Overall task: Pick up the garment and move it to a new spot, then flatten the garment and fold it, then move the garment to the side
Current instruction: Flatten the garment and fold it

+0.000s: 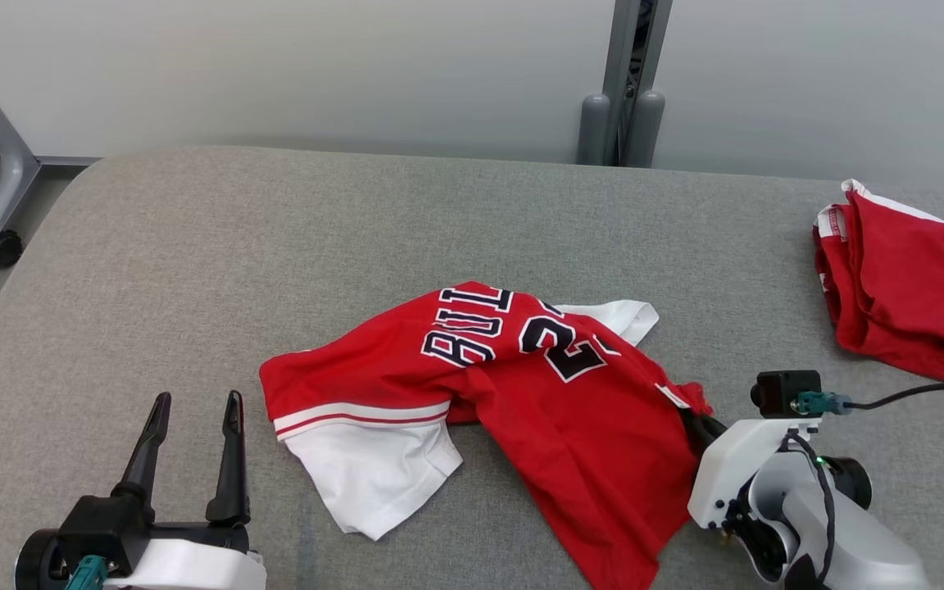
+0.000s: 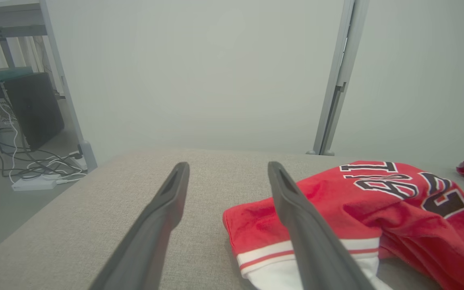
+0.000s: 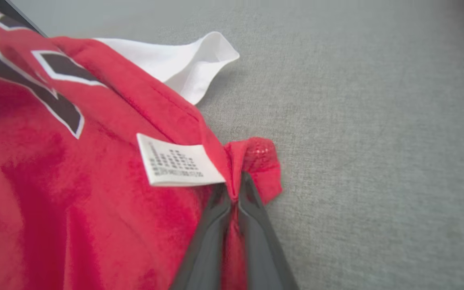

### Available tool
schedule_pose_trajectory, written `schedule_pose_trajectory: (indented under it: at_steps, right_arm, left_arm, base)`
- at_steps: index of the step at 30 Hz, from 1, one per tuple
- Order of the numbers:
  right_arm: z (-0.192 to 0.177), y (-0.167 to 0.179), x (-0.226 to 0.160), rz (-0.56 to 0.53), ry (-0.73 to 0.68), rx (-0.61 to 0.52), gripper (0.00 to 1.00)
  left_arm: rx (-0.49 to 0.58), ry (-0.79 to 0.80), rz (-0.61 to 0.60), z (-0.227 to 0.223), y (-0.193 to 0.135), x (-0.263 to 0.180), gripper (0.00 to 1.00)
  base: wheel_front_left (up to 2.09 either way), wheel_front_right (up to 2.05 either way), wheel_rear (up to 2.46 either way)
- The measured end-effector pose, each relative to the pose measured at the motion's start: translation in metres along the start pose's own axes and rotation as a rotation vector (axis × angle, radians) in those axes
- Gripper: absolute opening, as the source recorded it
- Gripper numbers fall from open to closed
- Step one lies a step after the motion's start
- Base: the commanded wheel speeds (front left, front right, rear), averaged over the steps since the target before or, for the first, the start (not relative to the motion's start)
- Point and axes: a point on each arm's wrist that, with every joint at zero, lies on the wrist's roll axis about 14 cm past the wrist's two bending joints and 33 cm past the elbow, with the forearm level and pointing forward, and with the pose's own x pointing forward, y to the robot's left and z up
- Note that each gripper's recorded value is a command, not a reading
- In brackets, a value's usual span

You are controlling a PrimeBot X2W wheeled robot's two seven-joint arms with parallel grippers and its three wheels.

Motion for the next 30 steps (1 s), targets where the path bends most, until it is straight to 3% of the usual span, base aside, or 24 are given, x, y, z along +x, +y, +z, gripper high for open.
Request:
schedule_pose_trajectory:
  at_steps: [3, 15, 22, 23, 24, 25, 30]
  right_arm:
    - [0.011, -0.003, 0.001, 0.0, -0.031, -0.023, 0.0]
    - [0.128, -0.008, 0.016, 0.002, -0.281, -0.179, 0.0]
    - [0.143, -0.012, 0.028, -0.02, -0.275, -0.273, 0.0]
    - [0.14, -0.013, 0.03, -0.021, -0.268, -0.273, 0.15]
    - [0.139, -0.013, 0.032, -0.022, -0.263, -0.277, 0.36]
    - [0.138, -0.014, 0.033, -0.024, -0.26, -0.278, 1.0]
    - [0.131, -0.018, 0.033, -0.036, -0.246, -0.269, 1.0]
  left_arm:
    - [-0.002, 0.001, 0.001, 0.0, 0.0, 0.0, 1.0]
    - [-0.002, 0.0, 0.011, 0.0, 0.003, 0.0, 1.0]
    - [0.001, 0.005, 0.028, 0.0, 0.008, -0.001, 1.0]
    - [0.0, 0.005, 0.03, -0.001, 0.009, -0.001, 1.0]
    - [-0.003, 0.007, 0.035, -0.001, 0.01, -0.001, 1.0]
    - [-0.003, 0.01, 0.038, -0.002, 0.01, -0.002, 1.0]
    - [-0.003, 0.018, 0.04, -0.004, 0.011, -0.001, 1.0]
  base:
    - [0.0, 0.0, 0.0]
    - [0.0, 0.0, 0.0]
    - [0.0, 0.0, 0.0]
    - [0.0, 0.0, 0.0]
    - [0.0, 0.0, 0.0]
    - [0.0, 0.0, 0.0]
    - [0.0, 0.0, 0.0]
